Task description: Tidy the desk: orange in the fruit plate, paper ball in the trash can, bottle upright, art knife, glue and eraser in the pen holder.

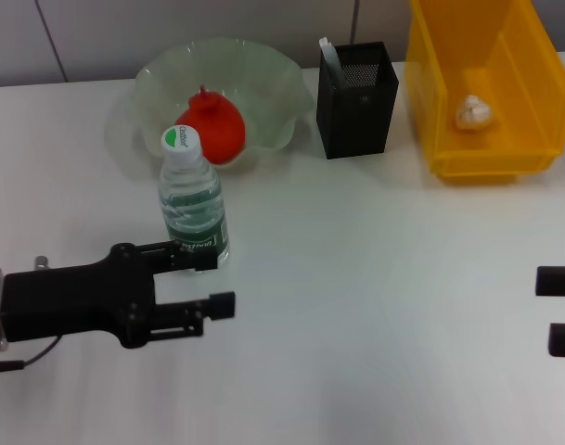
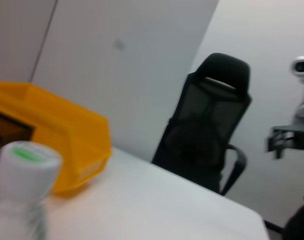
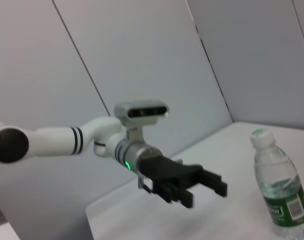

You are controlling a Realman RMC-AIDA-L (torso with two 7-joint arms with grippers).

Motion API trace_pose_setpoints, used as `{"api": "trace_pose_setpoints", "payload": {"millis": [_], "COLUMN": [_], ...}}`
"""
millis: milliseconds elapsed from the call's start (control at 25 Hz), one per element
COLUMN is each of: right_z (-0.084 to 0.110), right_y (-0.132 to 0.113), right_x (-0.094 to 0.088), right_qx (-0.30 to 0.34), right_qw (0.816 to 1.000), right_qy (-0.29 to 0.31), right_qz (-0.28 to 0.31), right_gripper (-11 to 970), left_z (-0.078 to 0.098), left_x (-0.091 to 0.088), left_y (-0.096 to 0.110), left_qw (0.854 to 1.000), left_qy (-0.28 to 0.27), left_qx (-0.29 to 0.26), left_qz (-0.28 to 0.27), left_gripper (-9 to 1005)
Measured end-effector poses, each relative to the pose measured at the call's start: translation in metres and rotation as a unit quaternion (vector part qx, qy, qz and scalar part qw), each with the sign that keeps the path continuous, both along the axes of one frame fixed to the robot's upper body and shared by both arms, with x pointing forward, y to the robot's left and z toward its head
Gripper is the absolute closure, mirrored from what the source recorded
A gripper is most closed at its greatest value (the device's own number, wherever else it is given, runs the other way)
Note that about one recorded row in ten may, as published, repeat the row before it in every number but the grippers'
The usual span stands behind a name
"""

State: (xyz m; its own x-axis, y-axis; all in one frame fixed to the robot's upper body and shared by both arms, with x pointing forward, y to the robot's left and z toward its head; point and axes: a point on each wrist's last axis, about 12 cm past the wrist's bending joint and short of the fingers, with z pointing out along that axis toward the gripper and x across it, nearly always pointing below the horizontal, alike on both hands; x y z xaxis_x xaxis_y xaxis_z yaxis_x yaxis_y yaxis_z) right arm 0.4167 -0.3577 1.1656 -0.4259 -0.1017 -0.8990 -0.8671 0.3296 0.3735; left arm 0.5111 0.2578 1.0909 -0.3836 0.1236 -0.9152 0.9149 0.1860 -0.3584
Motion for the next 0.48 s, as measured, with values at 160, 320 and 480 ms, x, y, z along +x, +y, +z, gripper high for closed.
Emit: {"api": "trace_pose_setpoints", "payload": {"millis": [160, 320, 480], "right_z": [-0.003, -0.003, -0.003], "right_y": [0.001, -0.001, 0.001], "right_x": [0.007, 0.011, 0.015], "right_qx": [-0.017, -0.026, -0.035], "right_qw": [1.000, 1.000, 0.999], "right_qy": [0.004, 0.001, -0.002], "right_qz": [0.005, 0.007, 0.018], "right_gripper": [307, 307, 307], "left_z": [0.007, 0.011, 0.010], "left_x": [-0.005, 0.001, 0.006], "left_y": [-0.009, -0.017, -0.024], "left_qw": [0.999, 0.999, 0.999], "left_qy": [-0.025, -0.008, 0.003], "left_qx": [-0.021, -0.024, -0.024], "left_qz": [-0.029, -0.033, -0.037], "left_gripper": [274, 197, 178]}}
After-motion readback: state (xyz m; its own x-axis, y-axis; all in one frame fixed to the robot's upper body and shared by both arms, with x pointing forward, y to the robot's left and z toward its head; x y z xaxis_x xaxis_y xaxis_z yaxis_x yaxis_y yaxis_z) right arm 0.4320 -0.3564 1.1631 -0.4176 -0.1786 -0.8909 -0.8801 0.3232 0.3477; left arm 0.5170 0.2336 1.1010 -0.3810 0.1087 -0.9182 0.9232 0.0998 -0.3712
